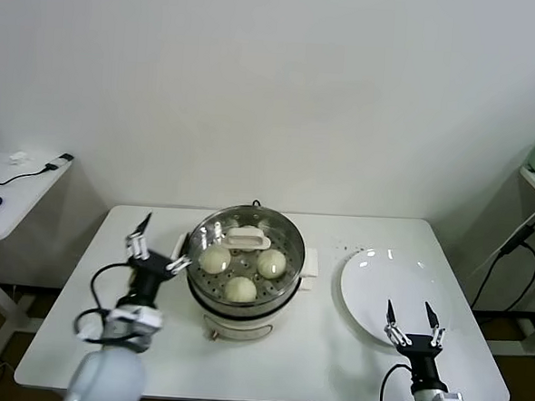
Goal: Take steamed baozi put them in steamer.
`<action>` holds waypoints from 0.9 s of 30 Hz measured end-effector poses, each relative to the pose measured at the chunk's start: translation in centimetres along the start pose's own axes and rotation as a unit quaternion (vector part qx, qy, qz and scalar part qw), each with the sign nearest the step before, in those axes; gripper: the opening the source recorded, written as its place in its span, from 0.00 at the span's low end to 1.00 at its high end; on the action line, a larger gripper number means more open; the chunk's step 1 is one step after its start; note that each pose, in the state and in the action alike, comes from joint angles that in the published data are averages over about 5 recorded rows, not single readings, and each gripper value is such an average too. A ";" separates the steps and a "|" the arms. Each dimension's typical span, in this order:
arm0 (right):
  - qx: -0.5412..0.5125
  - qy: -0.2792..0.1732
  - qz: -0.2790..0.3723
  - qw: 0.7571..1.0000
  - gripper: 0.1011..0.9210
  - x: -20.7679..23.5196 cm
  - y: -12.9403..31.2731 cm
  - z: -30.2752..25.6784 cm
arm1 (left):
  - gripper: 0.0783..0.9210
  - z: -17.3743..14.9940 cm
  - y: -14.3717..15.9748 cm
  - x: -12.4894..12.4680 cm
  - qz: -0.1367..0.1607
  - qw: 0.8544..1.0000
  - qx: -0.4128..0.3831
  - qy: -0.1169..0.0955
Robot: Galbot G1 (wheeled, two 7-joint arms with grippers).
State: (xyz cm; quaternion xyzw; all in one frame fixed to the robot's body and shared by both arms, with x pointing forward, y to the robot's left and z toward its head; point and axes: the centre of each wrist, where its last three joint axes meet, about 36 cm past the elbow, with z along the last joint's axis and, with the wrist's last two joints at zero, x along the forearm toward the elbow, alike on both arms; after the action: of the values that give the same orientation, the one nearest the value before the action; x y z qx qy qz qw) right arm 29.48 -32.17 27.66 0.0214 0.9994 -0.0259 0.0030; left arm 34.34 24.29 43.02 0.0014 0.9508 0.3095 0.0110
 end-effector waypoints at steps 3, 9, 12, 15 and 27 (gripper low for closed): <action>-0.007 0.002 0.001 1.000 0.88 0.0 0.1 0.1 | 0.88 3.1 1.1 0.6 0.008 0.997 0.070 0.010; -0.016 0.002 0.005 1.000 0.88 -0.1 0.3 0.4 | 0.88 8.4 2.0 1.9 0.006 0.984 0.177 0.027; -0.020 0.005 0.006 1.000 0.88 -0.1 0.4 0.5 | 0.88 10.3 2.0 2.5 0.000 0.977 0.211 0.032; -0.023 0.008 0.006 1.000 0.88 0.0 0.4 0.6 | 0.88 11.8 1.8 3.2 -0.006 0.971 0.237 0.037; -0.029 0.016 0.004 0.999 0.88 0.0 1.0 0.9 | 0.88 14.1 0.7 4.9 -0.014 0.958 0.282 0.042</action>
State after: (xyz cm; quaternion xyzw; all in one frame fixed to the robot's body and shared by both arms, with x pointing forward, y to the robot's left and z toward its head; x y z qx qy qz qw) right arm 29.48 -31.23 26.68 0.0257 0.9996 0.0039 -0.0118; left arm 29.76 33.24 31.93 -0.0221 0.9990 0.0283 -0.0255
